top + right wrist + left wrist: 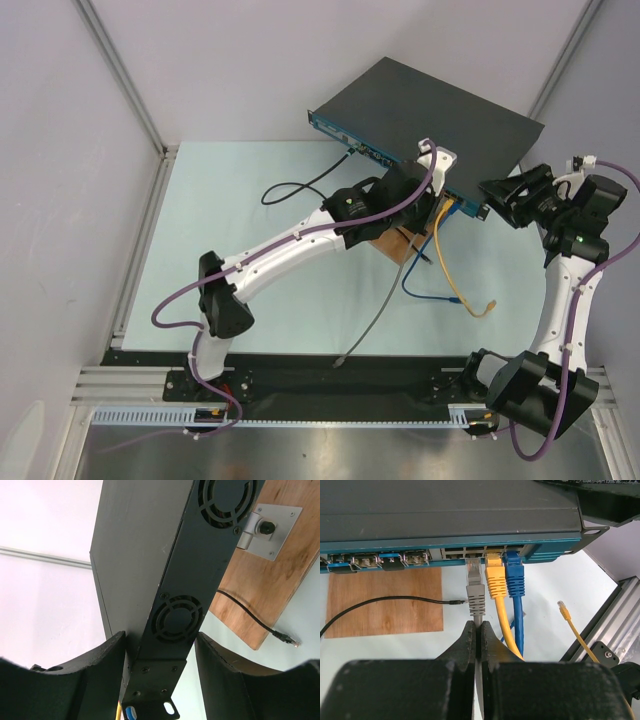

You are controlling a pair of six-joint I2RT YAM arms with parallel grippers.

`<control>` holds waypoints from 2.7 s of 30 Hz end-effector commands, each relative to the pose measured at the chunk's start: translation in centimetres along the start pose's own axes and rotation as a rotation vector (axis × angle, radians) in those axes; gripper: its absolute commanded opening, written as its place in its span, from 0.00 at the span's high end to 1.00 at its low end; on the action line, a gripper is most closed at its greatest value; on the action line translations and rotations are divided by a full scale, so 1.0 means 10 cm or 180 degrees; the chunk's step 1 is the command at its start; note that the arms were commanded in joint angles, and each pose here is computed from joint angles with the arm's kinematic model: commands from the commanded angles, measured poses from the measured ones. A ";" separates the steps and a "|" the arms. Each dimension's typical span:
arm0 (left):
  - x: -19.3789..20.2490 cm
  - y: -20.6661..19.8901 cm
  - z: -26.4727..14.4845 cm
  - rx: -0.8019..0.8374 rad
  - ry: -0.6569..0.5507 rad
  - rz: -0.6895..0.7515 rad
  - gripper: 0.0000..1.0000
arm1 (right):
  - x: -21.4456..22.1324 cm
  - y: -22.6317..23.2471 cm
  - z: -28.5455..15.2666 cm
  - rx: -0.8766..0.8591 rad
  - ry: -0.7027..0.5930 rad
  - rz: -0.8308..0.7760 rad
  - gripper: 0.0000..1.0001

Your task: Insert the plug into the switch port

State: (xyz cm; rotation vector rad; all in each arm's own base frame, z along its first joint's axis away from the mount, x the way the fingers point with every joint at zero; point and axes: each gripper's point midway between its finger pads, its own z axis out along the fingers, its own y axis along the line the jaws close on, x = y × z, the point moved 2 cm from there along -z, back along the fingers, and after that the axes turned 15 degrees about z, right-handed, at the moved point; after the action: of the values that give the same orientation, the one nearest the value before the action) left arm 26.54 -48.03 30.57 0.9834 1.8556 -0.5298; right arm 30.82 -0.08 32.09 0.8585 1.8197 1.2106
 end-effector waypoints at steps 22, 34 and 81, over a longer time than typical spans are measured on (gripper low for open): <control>-0.62 0.04 -0.28 0.0002 -0.0617 0.0035 1.00 | 0.09 -0.01 0.07 -0.0086 0.0122 -0.0124 0.38; -0.65 0.03 -0.34 0.0028 -0.0651 0.0014 1.00 | 0.09 -0.04 0.08 -0.0055 0.0130 -0.0090 0.25; -0.43 0.03 -0.32 0.0022 -0.0540 0.0091 1.00 | 0.04 -0.12 0.12 -0.0066 0.0168 0.0081 0.36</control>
State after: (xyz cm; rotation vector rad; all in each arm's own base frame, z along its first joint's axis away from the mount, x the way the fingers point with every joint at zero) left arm 26.49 -47.74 32.64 0.9750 1.7815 -0.5451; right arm 31.14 0.78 31.41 0.8312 1.8326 1.2931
